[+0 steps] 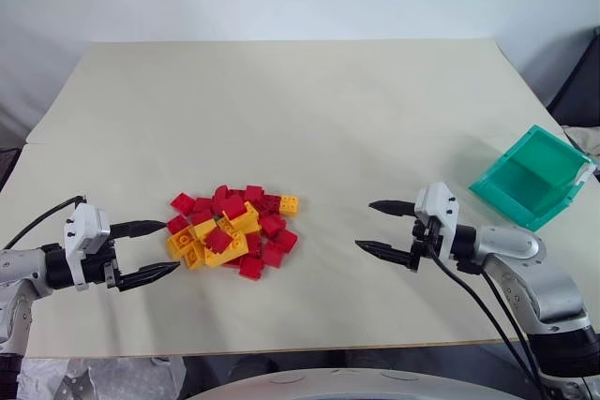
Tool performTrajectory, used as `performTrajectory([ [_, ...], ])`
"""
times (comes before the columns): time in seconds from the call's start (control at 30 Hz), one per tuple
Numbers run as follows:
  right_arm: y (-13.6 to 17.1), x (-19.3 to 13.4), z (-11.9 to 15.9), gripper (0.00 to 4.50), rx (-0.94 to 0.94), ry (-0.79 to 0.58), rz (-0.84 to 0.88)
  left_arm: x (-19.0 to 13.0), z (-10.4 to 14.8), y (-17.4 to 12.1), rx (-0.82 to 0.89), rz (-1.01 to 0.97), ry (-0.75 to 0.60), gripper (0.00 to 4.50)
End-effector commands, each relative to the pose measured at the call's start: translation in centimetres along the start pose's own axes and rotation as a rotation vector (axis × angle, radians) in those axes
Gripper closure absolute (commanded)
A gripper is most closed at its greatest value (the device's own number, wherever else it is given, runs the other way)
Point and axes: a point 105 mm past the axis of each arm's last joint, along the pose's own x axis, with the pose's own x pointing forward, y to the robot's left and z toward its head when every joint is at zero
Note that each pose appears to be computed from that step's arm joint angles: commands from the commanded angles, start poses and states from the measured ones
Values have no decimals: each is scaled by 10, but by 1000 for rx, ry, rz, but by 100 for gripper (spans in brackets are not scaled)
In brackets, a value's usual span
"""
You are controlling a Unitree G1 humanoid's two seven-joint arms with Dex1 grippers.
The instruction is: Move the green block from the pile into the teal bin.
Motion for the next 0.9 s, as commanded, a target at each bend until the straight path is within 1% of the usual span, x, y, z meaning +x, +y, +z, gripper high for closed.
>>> performTrajectory([
  [0.03,-2,0,9,9,-34,-34,-11,-1,11,2,35,10,-37,0],
  [0.13,-2,0,9,9,-34,-36,-12,-2,12,6,-53,53,-15,0],
  [0.27,-3,1,9,9,-33,-38,-8,-5,18,3,-40,33,-17,0],
  [0.33,-3,3,10,9,-36,-42,2,-8,21,-4,-40,-26,-33,0],
  [0.4,-3,5,11,0,-39,-47,10,-9,23,-7,-24,-47,-35,38],
  [0.47,-3,7,12,0,-41,-51,18,-9,25,-11,-7,-69,-44,86],
  [0.6,4,15,21,0,-44,-82,75,0,32,-38,36,-197,-75,203],
  [0.63,5,17,22,0,-43,-89,81,3,33,-43,38,-220,-78,238],
  [0.67,5,19,23,0,-41,-94,85,5,33,-46,39,-243,-78,262],
  [0.7,7,20,23,0,-40,-97,91,8,33,-51,36,-278,-77,297],
  [0.83,10,24,23,0,-41,-100,105,22,32,-68,18,-409,-74,416],
  [0.87,10,24,22,0,-43,-100,107,26,31,-70,12,-430,-72,441],
  [0.9,10,25,22,0,-43,-100,107,30,29,-71,6,-443,-72,448],
])
